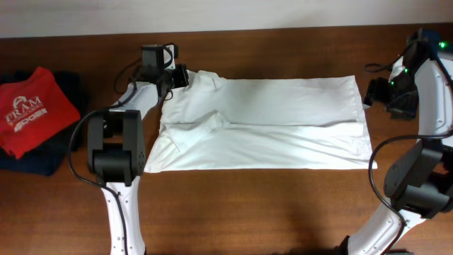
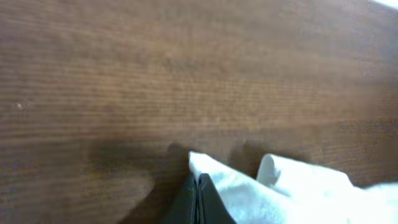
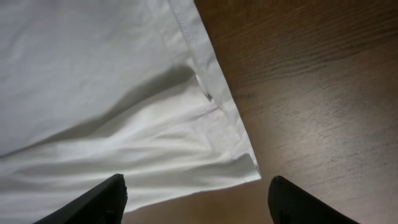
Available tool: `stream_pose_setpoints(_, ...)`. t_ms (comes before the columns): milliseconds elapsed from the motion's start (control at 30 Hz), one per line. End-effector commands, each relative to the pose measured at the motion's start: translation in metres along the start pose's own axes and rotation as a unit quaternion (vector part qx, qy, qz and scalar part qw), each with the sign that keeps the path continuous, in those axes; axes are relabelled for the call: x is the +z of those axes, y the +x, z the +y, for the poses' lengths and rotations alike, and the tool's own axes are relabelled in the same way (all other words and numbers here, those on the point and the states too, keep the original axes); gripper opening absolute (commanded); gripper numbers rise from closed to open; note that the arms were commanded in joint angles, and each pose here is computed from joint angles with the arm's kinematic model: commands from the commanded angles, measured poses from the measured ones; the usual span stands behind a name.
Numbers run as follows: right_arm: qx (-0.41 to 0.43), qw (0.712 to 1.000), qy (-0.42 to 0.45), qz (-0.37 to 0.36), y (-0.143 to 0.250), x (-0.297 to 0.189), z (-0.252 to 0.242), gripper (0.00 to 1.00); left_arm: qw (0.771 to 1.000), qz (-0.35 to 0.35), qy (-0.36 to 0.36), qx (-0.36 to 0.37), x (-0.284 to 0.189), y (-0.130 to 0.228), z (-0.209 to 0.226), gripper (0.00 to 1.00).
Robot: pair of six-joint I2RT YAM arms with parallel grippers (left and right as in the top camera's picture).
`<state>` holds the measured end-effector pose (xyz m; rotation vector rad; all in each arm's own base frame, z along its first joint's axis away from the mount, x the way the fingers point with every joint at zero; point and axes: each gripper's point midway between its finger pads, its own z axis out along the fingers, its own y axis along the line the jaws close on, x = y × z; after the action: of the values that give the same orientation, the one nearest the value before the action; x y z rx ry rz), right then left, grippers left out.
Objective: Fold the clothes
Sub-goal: 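Grasp the top corners with both grippers and fold them downward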
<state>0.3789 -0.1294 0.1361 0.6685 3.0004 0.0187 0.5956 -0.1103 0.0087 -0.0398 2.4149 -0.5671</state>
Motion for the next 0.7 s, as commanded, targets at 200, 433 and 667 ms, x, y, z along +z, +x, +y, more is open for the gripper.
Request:
stream_pose_setpoints(200, -0.017, 0.988, -0.021, -0.153, -0.08, -0.006, 0.01, 0.82, 0.999, 0.013, -0.016, -0.028, -0.062, -0.052, -0.001, 0.01)
stream_pose_setpoints(433, -0.034, 0.97, -0.097, -0.219, -0.146, 0.049, 0.04, 0.82, 0.997, 0.061, -0.022, -0.039, -0.072, -0.029, -0.012, 0.0)
stream_pose_setpoints(667, -0.052, 0.972, -0.108, -0.201, -0.154, 0.113, 0.068, 0.75, 0.995, 0.088, -0.02, -0.036, -0.069, -0.014, -0.025, 0.0)
